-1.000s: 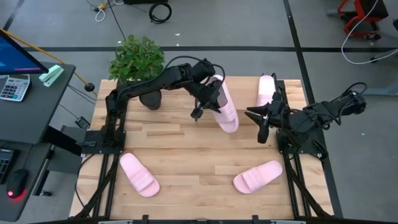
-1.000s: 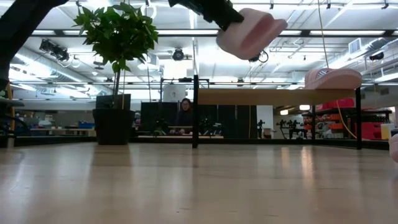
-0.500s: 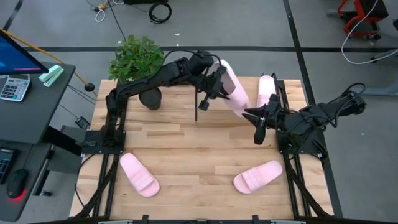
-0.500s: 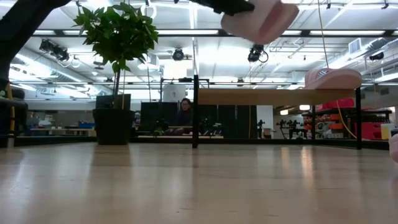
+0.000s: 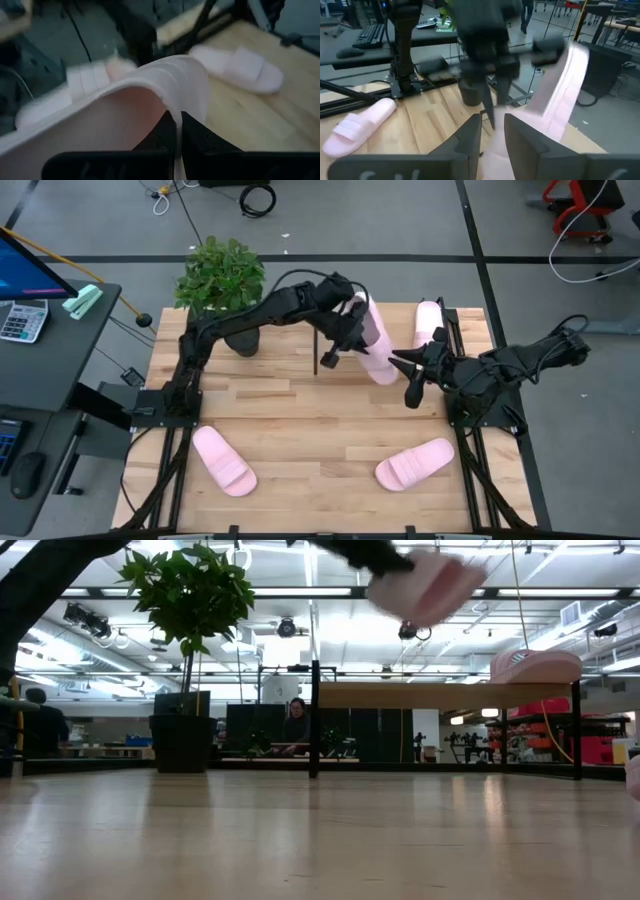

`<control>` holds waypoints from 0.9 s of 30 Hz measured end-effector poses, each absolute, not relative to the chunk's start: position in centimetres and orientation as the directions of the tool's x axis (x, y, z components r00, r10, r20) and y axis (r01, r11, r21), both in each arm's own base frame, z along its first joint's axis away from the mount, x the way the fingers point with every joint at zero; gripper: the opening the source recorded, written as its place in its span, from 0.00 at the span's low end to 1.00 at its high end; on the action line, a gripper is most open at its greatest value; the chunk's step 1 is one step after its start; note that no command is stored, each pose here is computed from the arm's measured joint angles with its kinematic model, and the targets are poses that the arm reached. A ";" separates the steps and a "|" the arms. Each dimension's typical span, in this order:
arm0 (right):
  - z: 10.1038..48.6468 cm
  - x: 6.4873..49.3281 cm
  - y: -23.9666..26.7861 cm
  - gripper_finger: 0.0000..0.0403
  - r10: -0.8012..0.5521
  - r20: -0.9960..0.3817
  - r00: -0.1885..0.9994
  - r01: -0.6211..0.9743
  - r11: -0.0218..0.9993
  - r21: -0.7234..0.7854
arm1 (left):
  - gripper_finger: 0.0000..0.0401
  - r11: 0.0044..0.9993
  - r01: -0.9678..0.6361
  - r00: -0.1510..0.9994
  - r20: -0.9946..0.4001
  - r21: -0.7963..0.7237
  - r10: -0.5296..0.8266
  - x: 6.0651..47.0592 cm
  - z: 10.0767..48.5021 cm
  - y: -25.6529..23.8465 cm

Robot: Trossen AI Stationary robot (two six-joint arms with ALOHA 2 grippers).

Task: Pick and place slides into the shelf
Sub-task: Put the middle pink slide on the shelf

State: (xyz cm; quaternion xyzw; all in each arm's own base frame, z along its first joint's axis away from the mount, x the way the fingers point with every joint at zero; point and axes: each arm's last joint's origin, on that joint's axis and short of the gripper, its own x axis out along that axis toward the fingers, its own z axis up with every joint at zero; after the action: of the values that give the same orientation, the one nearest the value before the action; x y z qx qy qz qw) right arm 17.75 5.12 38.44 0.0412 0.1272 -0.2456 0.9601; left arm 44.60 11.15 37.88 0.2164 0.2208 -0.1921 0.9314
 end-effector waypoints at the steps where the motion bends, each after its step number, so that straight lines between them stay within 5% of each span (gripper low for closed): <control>1: 38.5 17.6 5.1 0.23 -0.461 -0.264 0.847 0.482 0.876 0.015 | 0.03 0.827 0.440 0.848 -0.465 0.351 -0.255 44.8 38.8 10.8; 6: 39.2 16.2 4.7 0.24 -0.446 -0.236 0.864 0.469 0.882 0.052 | 0.03 0.845 0.199 0.965 -0.251 0.496 -0.080 45.1 42.9 11.0; 14: 42.2 12.3 4.0 0.22 -0.374 -0.175 0.911 0.389 0.920 0.057 | 0.03 0.790 -0.201 0.953 -0.072 0.579 0.295 45.6 44.2 13.1; 24: 46.2 8.5 2.3 0.22 -0.352 -0.191 0.916 0.346 0.936 -0.066 | 0.03 0.830 -0.107 0.953 -0.181 0.548 0.242 48.9 39.8 11.6; 27: 46.6 7.7 1.9 0.22 -0.356 -0.210 0.911 0.345 0.935 -0.089 | 0.03 0.789 -0.169 0.933 -0.162 0.590 0.322 50.0 39.0 10.2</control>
State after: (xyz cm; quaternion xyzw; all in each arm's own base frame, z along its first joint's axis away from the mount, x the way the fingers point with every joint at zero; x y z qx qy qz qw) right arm 7.74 1.88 46.62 -0.0250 0.1122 -0.1792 0.9771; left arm 49.97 10.20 38.96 0.2971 0.1282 0.1309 0.9371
